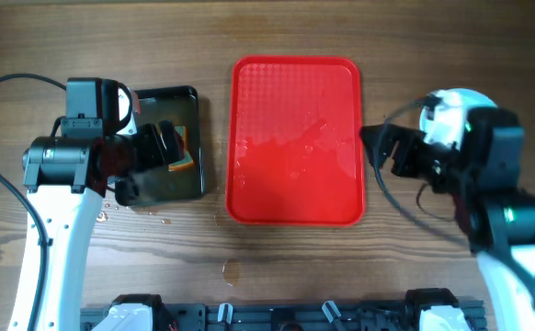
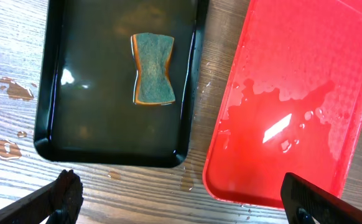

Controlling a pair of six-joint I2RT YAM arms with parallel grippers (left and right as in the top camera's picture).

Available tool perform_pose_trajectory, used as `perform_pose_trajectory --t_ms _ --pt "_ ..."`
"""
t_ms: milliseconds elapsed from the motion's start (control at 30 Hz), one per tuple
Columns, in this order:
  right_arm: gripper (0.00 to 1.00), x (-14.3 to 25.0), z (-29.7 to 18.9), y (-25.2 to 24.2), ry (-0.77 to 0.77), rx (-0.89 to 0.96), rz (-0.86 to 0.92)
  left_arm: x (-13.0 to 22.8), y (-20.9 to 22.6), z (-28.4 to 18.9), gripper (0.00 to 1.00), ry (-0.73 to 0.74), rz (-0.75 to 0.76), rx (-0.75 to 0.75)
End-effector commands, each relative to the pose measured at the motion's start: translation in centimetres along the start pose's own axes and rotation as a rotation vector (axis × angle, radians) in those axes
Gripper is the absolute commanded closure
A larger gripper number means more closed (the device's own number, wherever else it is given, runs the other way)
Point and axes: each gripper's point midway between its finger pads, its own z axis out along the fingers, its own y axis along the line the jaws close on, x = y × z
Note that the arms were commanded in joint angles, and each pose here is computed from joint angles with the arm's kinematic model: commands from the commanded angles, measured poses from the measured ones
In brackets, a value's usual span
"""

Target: Clean dirty plates on tray and stack at the side

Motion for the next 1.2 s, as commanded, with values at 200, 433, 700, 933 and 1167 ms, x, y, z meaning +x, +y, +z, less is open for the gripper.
perform_pose_trajectory --t_ms 200,433,700,933,1167 --pt "0.00 2.8 -6.8 0.1 -0.469 0.011 -0.459 0.0 -0.4 -0.1 0.00 -0.003 -0.011 0.016" --pt "0.00 7.0 -3.8 -3.4 -0.548 0.024 -0.476 0.0 -0.4 -0.1 0.00 -0.003 -0.011 0.016" --pt "0.00 7.3 -0.6 -5.0 -0.665 0.001 -0.508 0.0 -0.4 -0.1 0.00 -0.003 -0.011 0.016" --pt "0.00 7.6 -0.3 -4.7 -0.658 -0.015 -0.516 0.0 -0.4 -0.1 0.00 -0.003 -0.011 0.016" --pt "0.00 7.6 -0.3 -4.7 -0.657 -0.015 -0.515 0.0 -0.4 -0.1 0.00 -0.003 -0.011 0.016"
